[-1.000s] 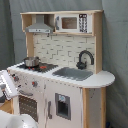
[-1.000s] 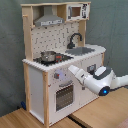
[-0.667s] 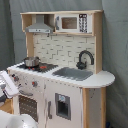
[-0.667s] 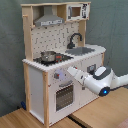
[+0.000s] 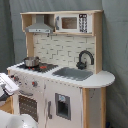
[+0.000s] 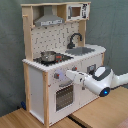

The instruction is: Play with the kitchen

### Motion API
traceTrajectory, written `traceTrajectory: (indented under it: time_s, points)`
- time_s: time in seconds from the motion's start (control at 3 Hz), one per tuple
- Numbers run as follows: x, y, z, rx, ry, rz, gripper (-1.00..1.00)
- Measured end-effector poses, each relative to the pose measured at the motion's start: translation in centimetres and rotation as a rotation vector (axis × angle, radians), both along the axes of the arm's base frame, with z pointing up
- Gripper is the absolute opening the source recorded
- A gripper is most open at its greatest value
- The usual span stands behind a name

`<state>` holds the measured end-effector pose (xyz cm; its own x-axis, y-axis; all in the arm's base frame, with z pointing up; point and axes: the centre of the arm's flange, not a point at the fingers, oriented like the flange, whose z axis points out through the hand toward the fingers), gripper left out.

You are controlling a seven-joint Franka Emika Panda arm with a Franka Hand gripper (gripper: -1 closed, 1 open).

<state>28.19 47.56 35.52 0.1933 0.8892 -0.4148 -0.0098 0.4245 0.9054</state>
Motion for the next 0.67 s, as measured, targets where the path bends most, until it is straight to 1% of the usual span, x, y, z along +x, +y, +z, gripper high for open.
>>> traceTrajectory:
  time_s: [0.33,0.67]
  points:
    - [0.1,0.5,-0.3,-0.113,0.029,0.023,1.0]
    - [0.5,1.6,-0.9,-0.213,0.069,0.062,1.0]
